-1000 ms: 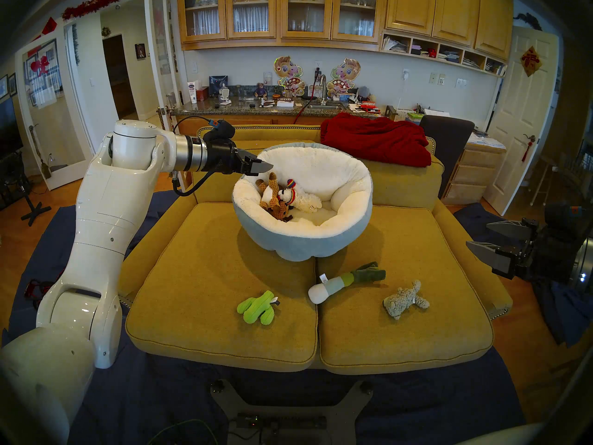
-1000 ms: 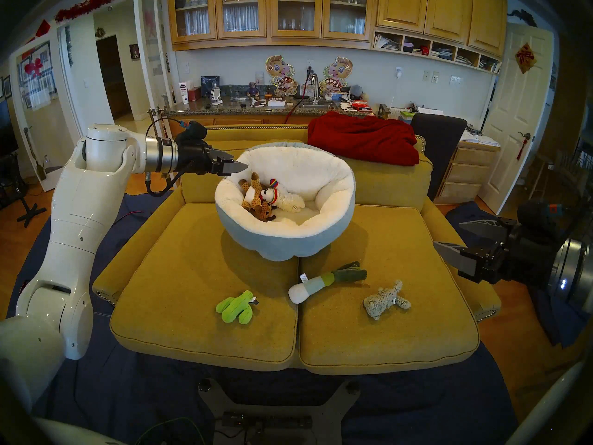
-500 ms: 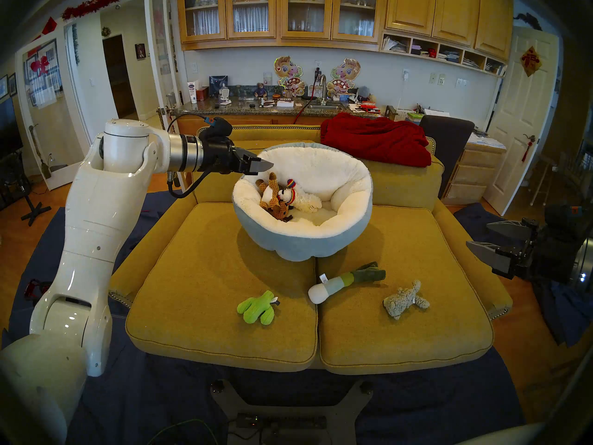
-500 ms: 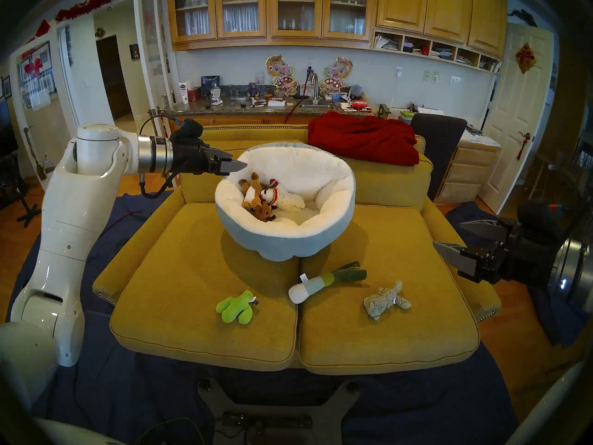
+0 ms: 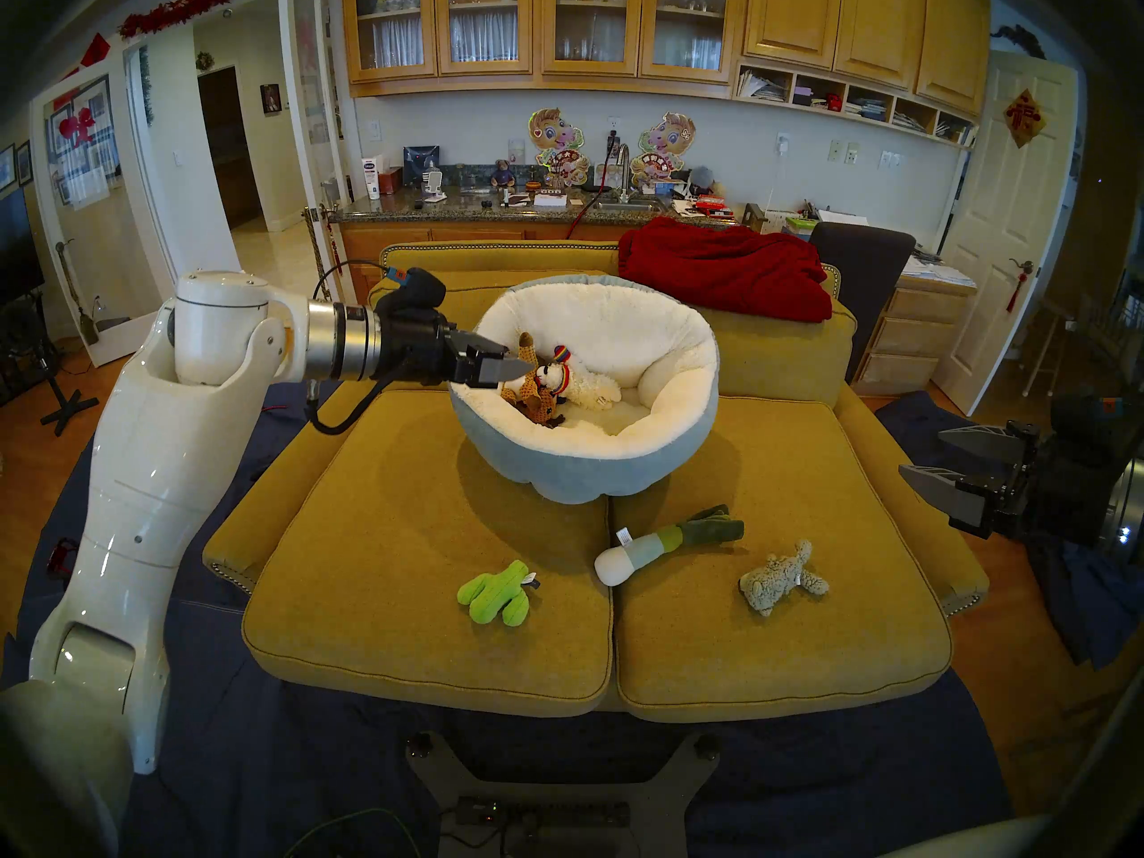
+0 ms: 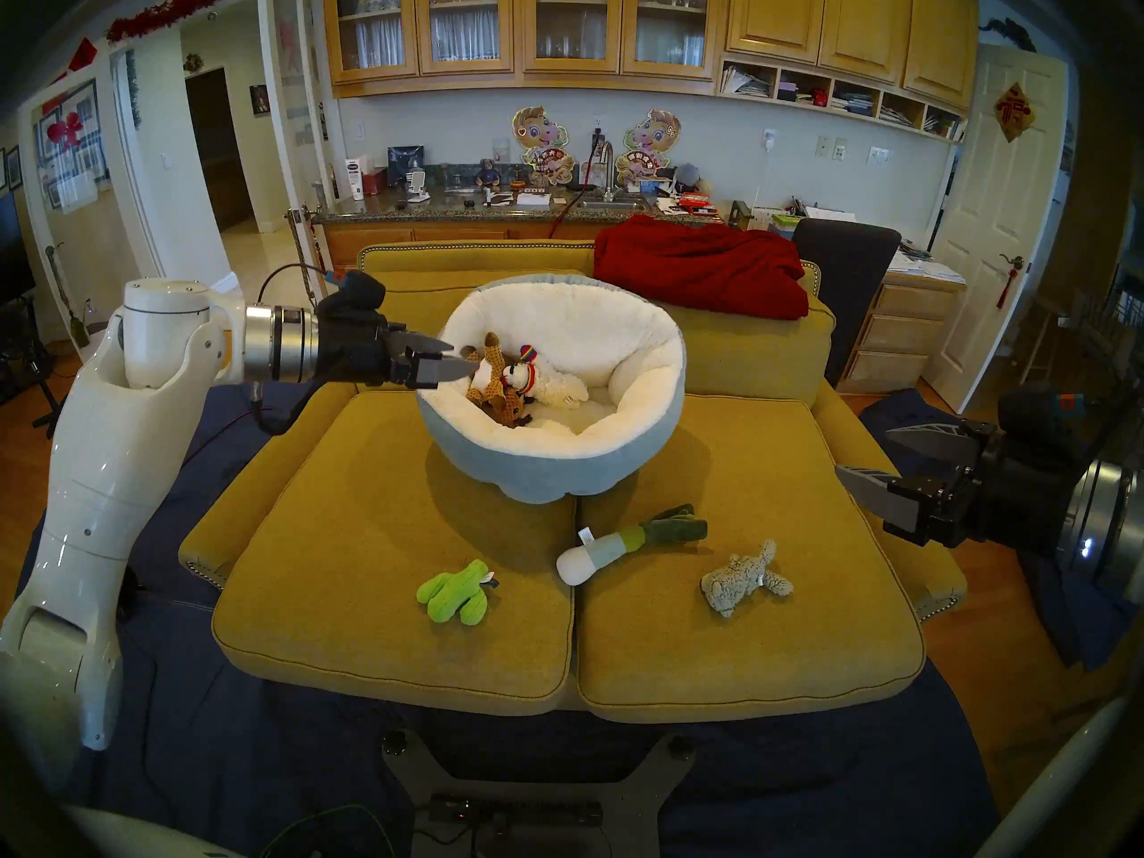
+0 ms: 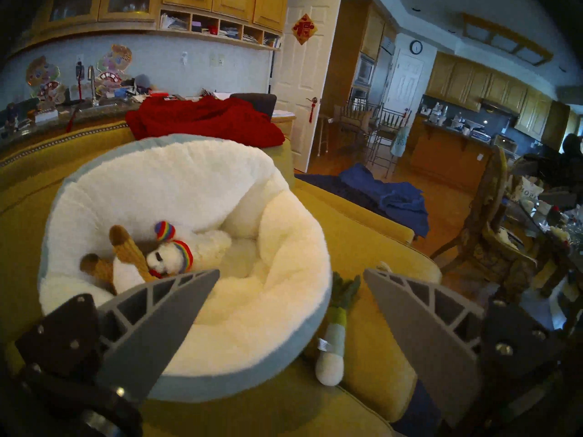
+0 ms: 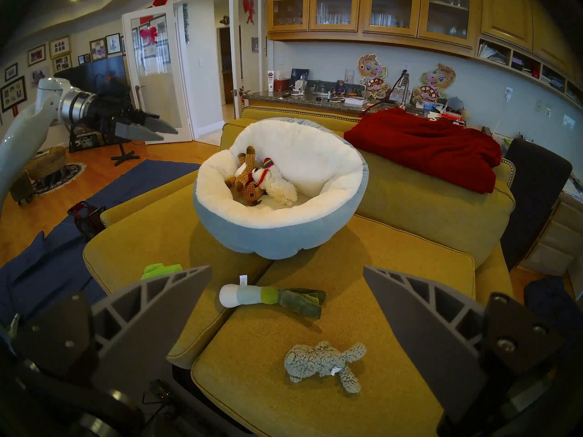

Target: Put toys into dog bed

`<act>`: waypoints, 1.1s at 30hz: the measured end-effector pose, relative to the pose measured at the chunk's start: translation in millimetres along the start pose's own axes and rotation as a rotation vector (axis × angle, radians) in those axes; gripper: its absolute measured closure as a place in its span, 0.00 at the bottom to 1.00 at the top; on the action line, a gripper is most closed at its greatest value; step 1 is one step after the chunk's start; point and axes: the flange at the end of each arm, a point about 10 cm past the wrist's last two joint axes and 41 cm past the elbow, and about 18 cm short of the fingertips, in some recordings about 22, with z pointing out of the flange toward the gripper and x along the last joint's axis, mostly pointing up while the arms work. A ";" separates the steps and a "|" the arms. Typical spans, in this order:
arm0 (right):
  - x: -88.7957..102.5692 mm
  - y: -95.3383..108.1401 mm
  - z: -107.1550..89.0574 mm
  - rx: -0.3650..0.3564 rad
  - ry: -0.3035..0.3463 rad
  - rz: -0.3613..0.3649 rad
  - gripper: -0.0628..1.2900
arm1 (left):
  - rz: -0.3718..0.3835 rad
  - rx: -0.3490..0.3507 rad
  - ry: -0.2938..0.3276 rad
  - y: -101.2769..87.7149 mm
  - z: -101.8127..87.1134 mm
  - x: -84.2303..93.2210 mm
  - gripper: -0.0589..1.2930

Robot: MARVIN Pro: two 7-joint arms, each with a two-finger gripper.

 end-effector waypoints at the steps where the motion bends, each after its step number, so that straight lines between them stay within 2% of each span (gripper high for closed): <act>1: 0.0 0.0 0.0 0.000 0.000 0.000 0.02 | -0.007 -0.007 -0.010 3.8 -1.6 -4.1 0.04; 6: 0.0 0.0 0.0 0.000 0.000 0.000 0.02 | -0.033 -0.035 -0.048 18.0 -6.5 -20.2 0.04; 14: 0.1 0.0 -0.1 -0.001 0.000 0.000 0.02 | -0.044 -0.092 -0.135 33.6 -8.4 -59.2 0.04; 23: 0.2 0.1 -0.3 -0.001 0.000 -0.001 0.02 | 0.023 -0.116 -0.252 41.6 13.8 -102.9 0.04; 28: 0.2 0.1 -0.3 -0.001 0.000 -0.001 0.02 | 0.037 -0.098 -0.288 38.0 27.2 -116.2 0.04; 33: 0.2 0.1 -0.3 -0.001 0.000 -0.001 0.02 | 0.050 -0.076 -0.297 34.8 38.5 -120.4 0.04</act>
